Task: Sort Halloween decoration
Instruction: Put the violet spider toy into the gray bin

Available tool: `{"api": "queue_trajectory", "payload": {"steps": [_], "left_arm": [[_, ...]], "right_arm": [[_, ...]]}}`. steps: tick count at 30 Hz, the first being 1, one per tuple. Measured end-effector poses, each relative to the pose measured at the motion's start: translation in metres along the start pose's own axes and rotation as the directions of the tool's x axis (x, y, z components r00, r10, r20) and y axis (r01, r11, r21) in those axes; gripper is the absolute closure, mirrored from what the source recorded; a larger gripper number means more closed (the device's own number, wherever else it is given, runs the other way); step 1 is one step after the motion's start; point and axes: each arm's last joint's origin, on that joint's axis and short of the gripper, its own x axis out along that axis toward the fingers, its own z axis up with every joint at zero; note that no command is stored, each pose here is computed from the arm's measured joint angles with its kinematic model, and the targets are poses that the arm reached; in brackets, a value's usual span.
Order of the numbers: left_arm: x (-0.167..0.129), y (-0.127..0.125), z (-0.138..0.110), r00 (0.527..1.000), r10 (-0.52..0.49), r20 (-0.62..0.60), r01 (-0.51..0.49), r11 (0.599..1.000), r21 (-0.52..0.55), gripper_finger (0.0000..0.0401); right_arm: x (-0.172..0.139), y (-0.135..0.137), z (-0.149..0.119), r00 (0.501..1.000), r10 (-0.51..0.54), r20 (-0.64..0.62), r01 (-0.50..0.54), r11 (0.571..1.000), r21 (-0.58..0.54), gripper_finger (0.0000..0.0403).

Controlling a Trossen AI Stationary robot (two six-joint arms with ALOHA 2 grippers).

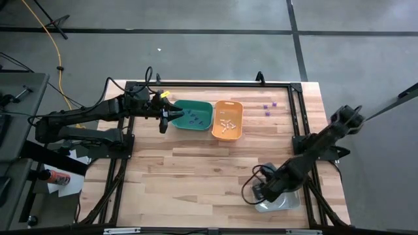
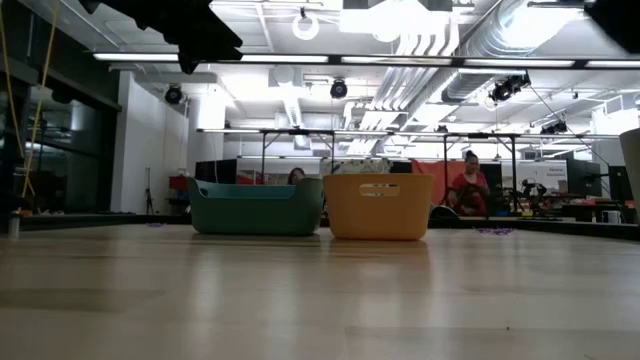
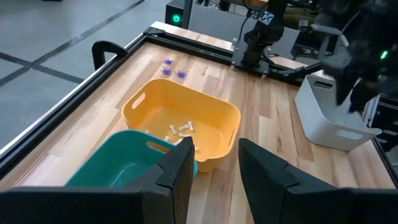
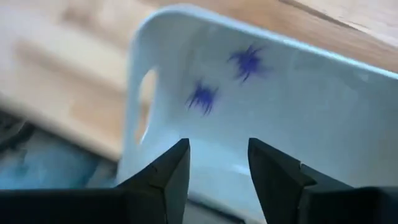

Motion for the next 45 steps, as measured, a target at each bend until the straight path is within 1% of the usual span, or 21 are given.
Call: {"api": "queue_trajectory", "payload": {"steps": [2,5,7,9,11,14,16,18,20,24,26,28,29,31,32,34,37,39,42,44,45], "left_arm": [[0.0,0.0,0.0,1.0,0.0,-0.001,0.0,1.0,0.0,0.0283],[0.0,0.0,0.0,1.0,0.0,0.0,0.0,1.0,0.0,0.0283],[0.0,0.0,0.0,1.0,0.0,0.0,0.0,1.0,0.0,0.0283],[0.0,0.0,0.0,1.0,0.0,0.0,0.0,1.0,0.0,0.0283],[0.0,0.0,0.0,1.0,0.0,0.003,0.0,1.0,0.001,0.0283],[0.0,-0.001,0.004,0.999,-0.006,0.042,0.006,1.0,-0.008,0.0283],[0.0,-0.001,0.007,0.997,-0.014,0.077,0.017,0.999,-0.034,0.0283],[-0.001,-0.002,0.011,0.993,-0.027,0.118,0.032,0.999,-0.043,0.0283],[-0.001,-0.003,0.015,0.987,-0.035,0.155,0.042,0.998,-0.038,0.0283],[-0.003,-0.004,0.022,0.973,-0.047,0.224,0.054,0.998,-0.027,0.0283],[-0.004,-0.004,0.026,0.963,-0.055,0.264,0.065,0.998,-0.027,0.0283],[-0.005,-0.006,0.03,0.948,-0.082,0.307,0.094,0.995,-0.024,0.0283],[-0.005,-0.006,0.032,0.94,-0.097,0.326,0.109,0.994,-0.019,0.0283],[-0.005,-0.008,0.035,0.928,-0.139,0.346,0.148,0.989,0.0,0.0284],[-0.005,-0.008,0.036,0.922,-0.156,0.354,0.164,0.986,0.009,0.0284],[-0.005,-0.009,0.037,0.914,-0.174,0.367,0.176,0.984,0.03,0.0284],[-0.002,-0.009,0.036,0.915,-0.193,0.354,0.189,0.981,0.047,0.0284],[-0.001,-0.01,0.036,0.915,-0.2,0.35,0.191,0.98,0.063,0.0288],[0.002,-0.01,0.035,0.919,-0.203,0.338,0.185,0.979,0.084,0.0314],[0.004,-0.01,0.034,0.922,-0.201,0.331,0.177,0.979,0.103,0.0343],[0.004,-0.01,0.034,0.921,-0.202,0.333,0.173,0.978,0.113,0.0362]], "right_arm": [[-0.021,-0.005,-0.002,0.997,0.065,-0.032,-0.067,0.995,-0.078,0.0243],[-0.054,-0.013,-0.001,0.979,0.198,-0.041,-0.203,0.959,-0.198,0.0242],[-0.074,-0.017,0.007,0.957,0.29,0.008,-0.279,0.926,-0.255,0.0242],[-0.089,-0.021,0.019,0.926,0.363,0.106,-0.319,0.9,-0.298,0.0242],[-0.098,-0.021,0.036,0.889,0.402,0.218,-0.317,0.885,-0.34,0.0242],[-0.104,-0.018,0.066,0.843,0.398,0.363,-0.239,0.88,-0.41,0.0242],[-0.106,-0.011,0.088,0.807,0.409,0.426,-0.176,0.855,-0.488,0.0242],[-0.109,-0.003,0.112,0.759,0.439,0.48,-0.117,0.818,-0.563,0.0242],[-0.115,0.006,0.138,0.687,0.49,0.537,-0.073,0.781,-0.62,0.0242],[-0.137,0.017,0.185,0.486,0.623,0.613,-0.018,0.709,-0.705,0.0242],[-0.151,0.019,0.202,0.374,0.703,0.605,0.002,0.652,-0.758,0.0242],[-0.164,0.019,0.213,0.274,0.781,0.561,0.015,0.58,-0.815,0.0242],[-0.169,0.018,0.217,0.237,0.811,0.535,0.025,0.545,-0.838,0.0242],[-0.177,0.016,0.222,0.193,0.848,0.493,0.045,0.495,-0.868,0.0243],[-0.179,0.015,0.224,0.181,0.855,0.486,0.053,0.485,-0.873,0.0243],[-0.18,0.013,0.227,0.184,0.857,0.482,0.06,0.48,-0.875,0.0248],[-0.179,0.011,0.229,0.202,0.855,0.477,0.077,0.472,-0.878,0.0271],[-0.176,0.011,0.228,0.224,0.851,0.475,0.096,0.466,-0.88,0.0297],[-0.174,0.012,0.227,0.238,0.85,0.47,0.102,0.459,-0.883,0.0351],[-0.174,0.013,0.226,0.239,0.852,0.466,0.102,0.455,-0.885,0.0387],[-0.174,0.013,0.225,0.24,0.853,0.464,0.101,0.453,-0.886,0.0394]]}}
